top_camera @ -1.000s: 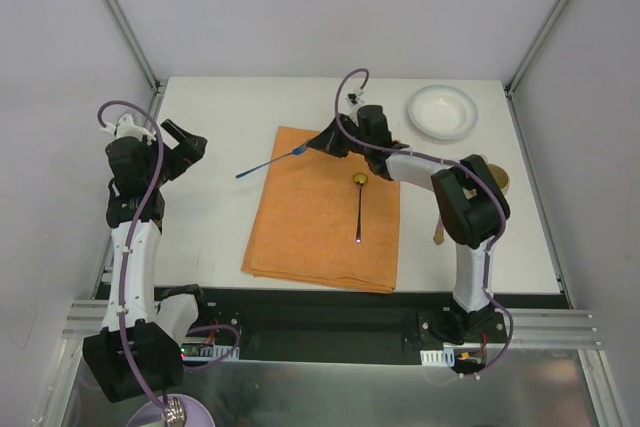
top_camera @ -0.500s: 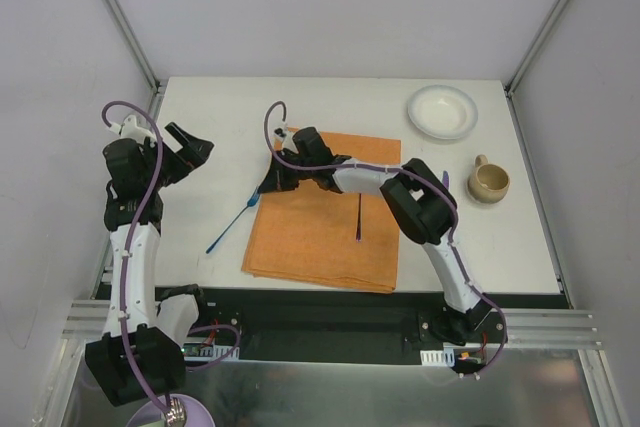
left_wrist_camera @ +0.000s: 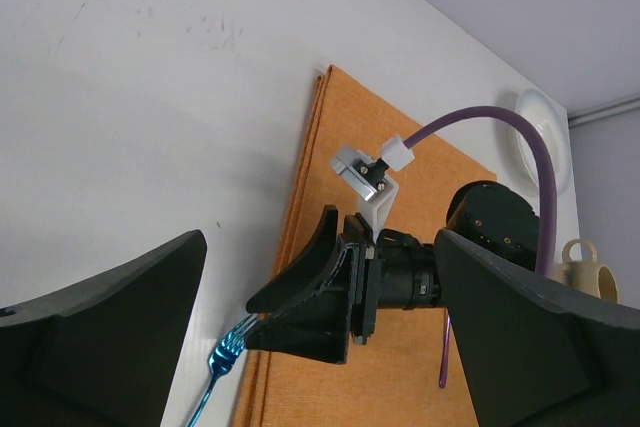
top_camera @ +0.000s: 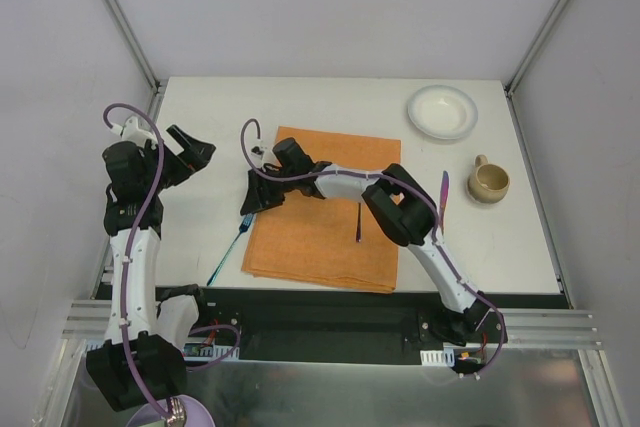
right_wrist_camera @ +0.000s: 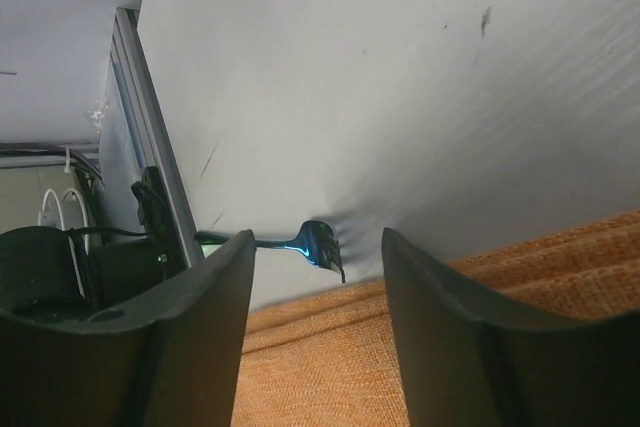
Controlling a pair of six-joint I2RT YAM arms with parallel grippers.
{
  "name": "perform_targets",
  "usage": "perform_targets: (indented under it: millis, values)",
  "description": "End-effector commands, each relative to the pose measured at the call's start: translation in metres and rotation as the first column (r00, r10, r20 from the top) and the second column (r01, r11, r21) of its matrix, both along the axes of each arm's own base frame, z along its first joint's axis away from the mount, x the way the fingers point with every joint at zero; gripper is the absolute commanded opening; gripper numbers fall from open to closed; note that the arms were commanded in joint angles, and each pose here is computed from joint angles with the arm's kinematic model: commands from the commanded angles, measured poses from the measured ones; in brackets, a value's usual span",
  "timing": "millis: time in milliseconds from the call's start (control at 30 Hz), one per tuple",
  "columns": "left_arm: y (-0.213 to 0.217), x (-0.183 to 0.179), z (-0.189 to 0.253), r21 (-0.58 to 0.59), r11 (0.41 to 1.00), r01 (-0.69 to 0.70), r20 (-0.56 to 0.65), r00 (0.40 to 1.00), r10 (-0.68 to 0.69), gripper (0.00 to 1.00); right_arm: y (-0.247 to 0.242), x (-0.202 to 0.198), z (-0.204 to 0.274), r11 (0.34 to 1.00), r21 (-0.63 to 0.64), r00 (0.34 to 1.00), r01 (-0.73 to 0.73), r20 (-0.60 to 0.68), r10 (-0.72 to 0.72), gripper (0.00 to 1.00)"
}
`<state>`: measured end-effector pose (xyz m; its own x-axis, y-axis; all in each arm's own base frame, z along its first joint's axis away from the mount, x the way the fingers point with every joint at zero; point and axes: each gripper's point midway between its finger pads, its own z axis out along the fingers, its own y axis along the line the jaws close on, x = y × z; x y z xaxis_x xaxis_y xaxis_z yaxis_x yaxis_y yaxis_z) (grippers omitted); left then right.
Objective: Set the dinner table for one person
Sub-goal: Place the fork at the center of the board, then pick up the spoon from the napkin.
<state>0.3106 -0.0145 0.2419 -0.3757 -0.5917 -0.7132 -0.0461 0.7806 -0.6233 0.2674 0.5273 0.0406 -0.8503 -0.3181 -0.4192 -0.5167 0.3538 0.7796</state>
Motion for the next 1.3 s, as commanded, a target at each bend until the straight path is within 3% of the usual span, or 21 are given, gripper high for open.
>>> perform_targets:
  millis: [0,33,100,400,533,633,833,1067,1267]
  values:
    - [-0.002,-0.006,0.001,0.017,1.000,0.026,0.015,1.000,-0.026,0.99,0.002,0.005,0.033,0.998,0.060,0.997,-0.018,0.081,0.013,0.62]
    - [-0.002,-0.007,0.000,0.018,0.999,0.028,0.016,0.999,-0.028,0.99,-0.001,0.009,0.036,0.998,0.060,0.995,-0.009,0.099,0.003,0.68]
    - [-0.002,-0.008,-0.001,0.020,0.999,0.031,0.018,0.999,-0.032,0.99,-0.010,0.020,0.049,0.998,0.064,0.990,0.026,0.135,-0.035,0.71]
    - [-0.009,-0.014,-0.010,0.015,0.998,0.069,0.007,0.998,-0.069,0.99,-0.077,0.068,0.115,0.975,0.102,0.937,0.197,0.271,-0.218,0.73]
    - [-0.015,-0.016,-0.018,-0.002,0.995,0.101,-0.010,0.995,-0.101,0.99,-0.127,0.068,0.117,0.949,-0.037,0.904,0.313,0.319,-0.286,0.73]
    - [-0.017,-0.017,-0.025,-0.011,0.994,0.113,-0.025,0.993,-0.113,0.99,-0.165,0.067,0.095,0.880,-0.215,0.867,0.423,0.378,-0.324,0.73]
    - [-0.018,-0.018,-0.028,-0.012,0.993,0.121,-0.026,0.992,-0.122,0.99,-0.256,0.051,0.051,0.629,-0.499,0.793,0.596,0.488,-0.365,0.72]
    - [-0.018,-0.017,-0.028,-0.015,0.992,0.122,-0.028,0.992,-0.122,0.99,-0.307,0.040,0.031,0.447,-0.574,0.727,0.686,0.563,-0.393,0.73]
    - [-0.018,-0.017,-0.029,-0.016,0.992,0.122,-0.030,0.992,-0.123,0.99,-0.317,0.046,0.028,0.380,-0.584,0.697,0.717,0.598,-0.396,0.72]
